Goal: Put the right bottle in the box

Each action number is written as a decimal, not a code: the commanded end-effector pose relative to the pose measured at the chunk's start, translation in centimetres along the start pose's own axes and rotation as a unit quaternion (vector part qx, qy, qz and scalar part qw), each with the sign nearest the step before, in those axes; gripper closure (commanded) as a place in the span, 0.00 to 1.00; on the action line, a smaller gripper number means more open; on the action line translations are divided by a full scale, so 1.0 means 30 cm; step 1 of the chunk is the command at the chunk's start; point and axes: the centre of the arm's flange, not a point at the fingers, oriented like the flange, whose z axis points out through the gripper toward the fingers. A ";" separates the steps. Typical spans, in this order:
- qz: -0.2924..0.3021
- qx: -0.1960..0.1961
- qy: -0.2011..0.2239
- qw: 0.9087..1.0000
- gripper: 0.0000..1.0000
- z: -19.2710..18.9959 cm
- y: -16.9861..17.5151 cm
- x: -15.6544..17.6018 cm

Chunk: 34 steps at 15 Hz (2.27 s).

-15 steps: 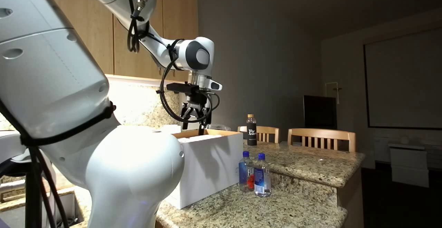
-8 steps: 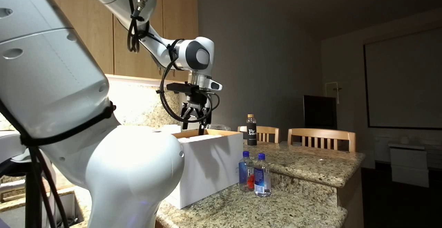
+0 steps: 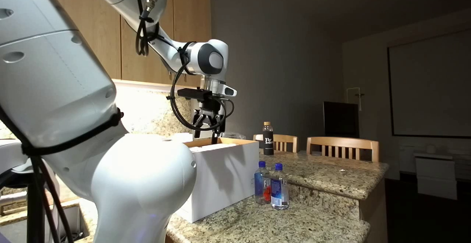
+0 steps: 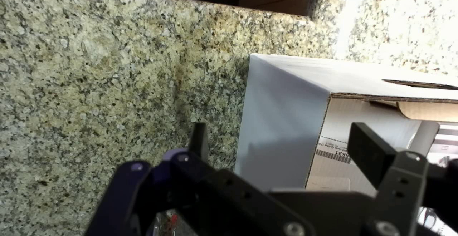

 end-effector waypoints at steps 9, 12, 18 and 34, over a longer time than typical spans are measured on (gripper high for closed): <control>0.000 0.000 0.000 1.000 0.00 0.000 0.000 0.000; 0.010 -0.001 0.004 1.000 0.00 -0.002 0.002 -0.004; 0.017 -0.022 0.011 1.000 0.00 0.000 -0.011 -0.010; 0.008 -0.002 -0.009 1.000 0.00 0.016 0.009 0.009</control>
